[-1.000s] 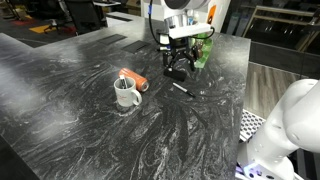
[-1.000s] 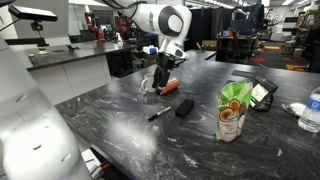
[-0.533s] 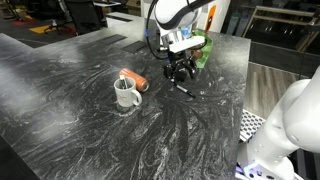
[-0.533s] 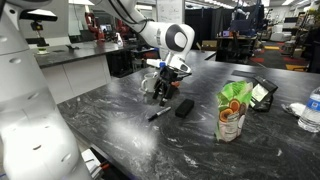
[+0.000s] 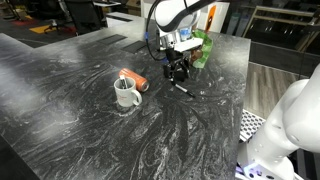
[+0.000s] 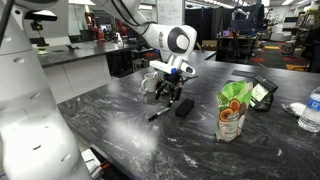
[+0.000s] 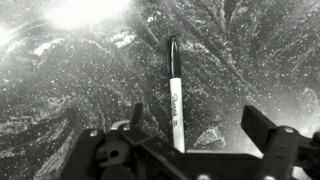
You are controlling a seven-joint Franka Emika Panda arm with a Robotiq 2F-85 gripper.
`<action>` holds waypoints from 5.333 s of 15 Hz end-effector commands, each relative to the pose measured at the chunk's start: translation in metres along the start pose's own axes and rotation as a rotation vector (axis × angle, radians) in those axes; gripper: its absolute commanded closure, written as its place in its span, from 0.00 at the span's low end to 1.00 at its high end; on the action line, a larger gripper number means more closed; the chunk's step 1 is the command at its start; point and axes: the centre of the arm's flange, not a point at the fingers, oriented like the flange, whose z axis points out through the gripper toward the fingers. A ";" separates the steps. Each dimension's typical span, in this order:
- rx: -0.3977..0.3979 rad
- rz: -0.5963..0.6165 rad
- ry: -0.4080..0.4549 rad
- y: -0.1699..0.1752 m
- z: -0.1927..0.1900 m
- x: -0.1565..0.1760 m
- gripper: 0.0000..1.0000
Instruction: Move the whiteboard eraser from the cup and place a marker in the cup
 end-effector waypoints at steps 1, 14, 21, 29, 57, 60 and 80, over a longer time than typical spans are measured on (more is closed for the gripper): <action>0.028 -0.072 -0.005 0.006 -0.001 0.017 0.00; 0.025 -0.100 -0.016 0.014 0.027 0.051 0.25; 0.021 -0.069 -0.009 0.020 0.022 0.051 0.69; 0.013 -0.038 -0.006 0.023 0.019 0.050 0.98; 0.023 -0.130 0.632 -0.166 -0.131 -0.069 0.98; 0.055 -0.165 0.720 -0.180 -0.137 -0.069 0.98; 0.095 -0.241 0.974 -0.196 -0.105 -0.034 0.65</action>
